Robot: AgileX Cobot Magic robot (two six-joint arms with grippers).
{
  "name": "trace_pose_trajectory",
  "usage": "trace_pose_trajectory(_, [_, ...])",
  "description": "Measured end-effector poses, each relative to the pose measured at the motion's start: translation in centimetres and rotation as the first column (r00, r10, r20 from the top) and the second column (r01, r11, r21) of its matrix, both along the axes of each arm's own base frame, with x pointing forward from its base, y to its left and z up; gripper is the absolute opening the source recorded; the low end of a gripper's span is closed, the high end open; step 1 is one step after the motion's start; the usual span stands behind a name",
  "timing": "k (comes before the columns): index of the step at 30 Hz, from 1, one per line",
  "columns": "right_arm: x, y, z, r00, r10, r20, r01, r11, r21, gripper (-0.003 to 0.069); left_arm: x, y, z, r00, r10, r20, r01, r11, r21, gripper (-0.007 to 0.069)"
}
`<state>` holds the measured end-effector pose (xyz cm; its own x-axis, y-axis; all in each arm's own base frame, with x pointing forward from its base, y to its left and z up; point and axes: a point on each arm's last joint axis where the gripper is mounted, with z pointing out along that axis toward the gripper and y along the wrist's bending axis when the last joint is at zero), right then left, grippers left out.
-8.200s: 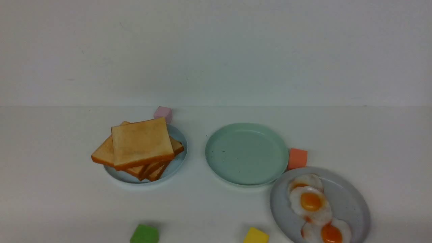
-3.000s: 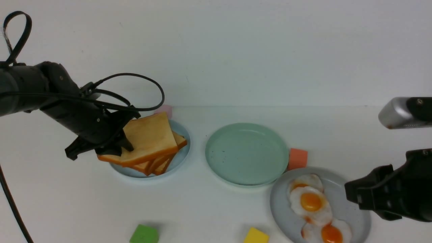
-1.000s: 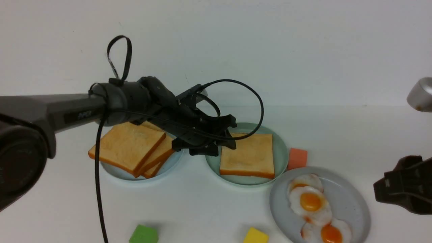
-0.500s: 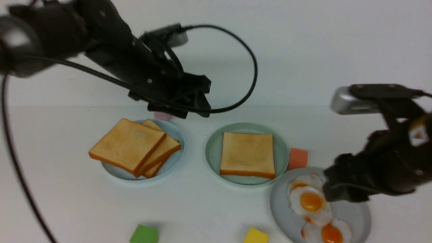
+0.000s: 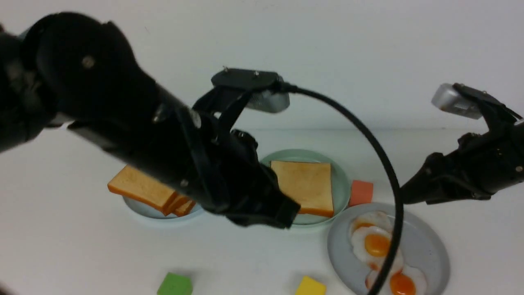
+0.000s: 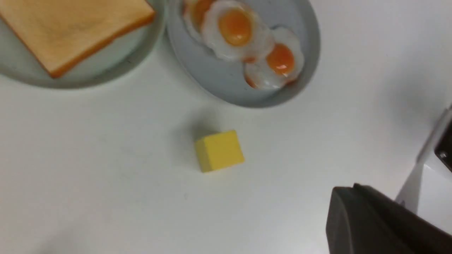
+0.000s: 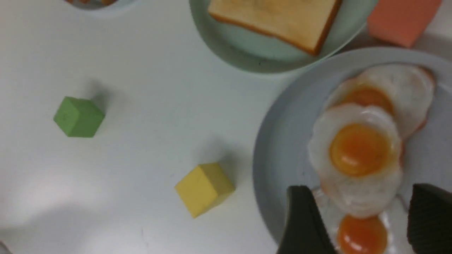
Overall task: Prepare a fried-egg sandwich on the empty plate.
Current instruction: Use the right arm to grab a fried egg
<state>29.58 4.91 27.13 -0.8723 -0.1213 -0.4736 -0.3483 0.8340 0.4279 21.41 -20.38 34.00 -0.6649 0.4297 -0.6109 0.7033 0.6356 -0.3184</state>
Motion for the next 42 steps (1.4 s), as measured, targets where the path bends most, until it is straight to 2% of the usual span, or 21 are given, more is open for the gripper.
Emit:
trace_pose_trajectory(14, [3.2,-1.1,-9.1,0.973,0.068,-0.218,-0.070,0.998,-0.003,0.0412,-1.1,0.6,0.6,1.000,-0.009,0.022,0.009,1.000,-0.010,-0.0013])
trace_pose_trajectory(20, [3.9,-0.8,-10.2,0.975,0.073,-0.209,-0.065,0.997,0.045,0.0412,-1.1,0.6,0.5,1.000,-0.009,0.021,0.009,1.000,-0.009,-0.0013])
trace_pose_trajectory(35, [4.7,-0.9,-13.1,0.965,0.070,-0.252,-0.058,0.997,0.054,0.0410,-1.3,0.7,0.4,1.000,-0.020,0.005,0.020,1.000,0.004,-0.0013])
trace_pose_trajectory(38, [4.9,-0.7,-13.4,0.965,0.073,-0.253,-0.056,0.996,0.076,0.0393,-1.3,0.7,0.4,1.000,-0.020,0.005,0.020,1.000,0.004,-0.0013])
trace_pose_trajectory(41, [5.0,-0.6,-13.7,0.962,0.072,-0.262,-0.050,0.995,0.092,0.0337,-1.3,0.7,0.4,1.000,-0.020,0.005,0.020,1.000,0.004,-0.0013])
trace_pose_trajectory(42, [5.0,-0.6,-13.8,0.960,0.075,-0.269,-0.050,0.994,0.098,0.0298,-1.3,0.7,0.4,1.000,-0.020,0.005,0.020,1.000,0.004,-0.0013])
